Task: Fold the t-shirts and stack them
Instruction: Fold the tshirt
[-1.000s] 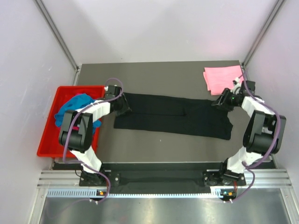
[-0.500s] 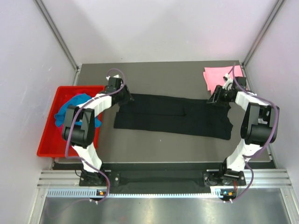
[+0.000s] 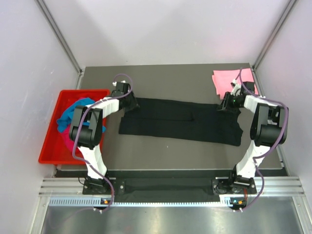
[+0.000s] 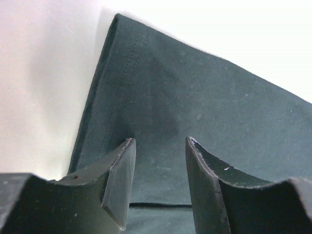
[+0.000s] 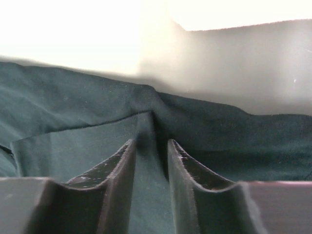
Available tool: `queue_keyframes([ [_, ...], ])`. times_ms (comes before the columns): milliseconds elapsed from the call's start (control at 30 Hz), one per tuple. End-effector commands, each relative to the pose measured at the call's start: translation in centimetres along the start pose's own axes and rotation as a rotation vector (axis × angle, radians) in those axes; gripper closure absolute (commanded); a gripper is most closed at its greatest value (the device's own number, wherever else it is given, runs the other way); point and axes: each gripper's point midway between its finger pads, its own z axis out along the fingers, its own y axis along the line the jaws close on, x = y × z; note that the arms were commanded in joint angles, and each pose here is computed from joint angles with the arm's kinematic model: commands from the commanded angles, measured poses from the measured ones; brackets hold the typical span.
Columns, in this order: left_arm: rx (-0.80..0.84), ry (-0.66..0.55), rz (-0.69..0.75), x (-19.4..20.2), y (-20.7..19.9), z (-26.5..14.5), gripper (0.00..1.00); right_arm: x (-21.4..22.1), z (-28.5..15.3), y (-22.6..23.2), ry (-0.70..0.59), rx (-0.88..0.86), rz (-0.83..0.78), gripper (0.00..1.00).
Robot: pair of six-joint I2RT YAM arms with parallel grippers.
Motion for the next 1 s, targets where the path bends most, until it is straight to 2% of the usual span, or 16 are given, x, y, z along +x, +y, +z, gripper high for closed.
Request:
queue_keyframes([
  [0, -0.005, -0.056, 0.005, -1.8, -0.1, 0.5, 0.49, -2.9, -0.1, 0.8, -0.088, -0.025, -0.063, 0.82],
  [67, -0.005, -0.052, 0.000, -1.7, -0.1, 0.6, 0.49, -3.1, -0.5, 0.3, -0.108, 0.016, -0.061, 1.00],
  [333, -0.052, -0.065, -0.018, -1.5, 0.8, 1.2, 0.49, -4.9, -3.9, -0.5, -0.267, 0.101, -0.058, 1.00],
  [967, -0.069, -0.092, -0.009, -2.6, 0.8, 0.9, 0.49, -3.5, -3.5, -2.8, -0.225, 0.187, -0.003, 1.00],
])
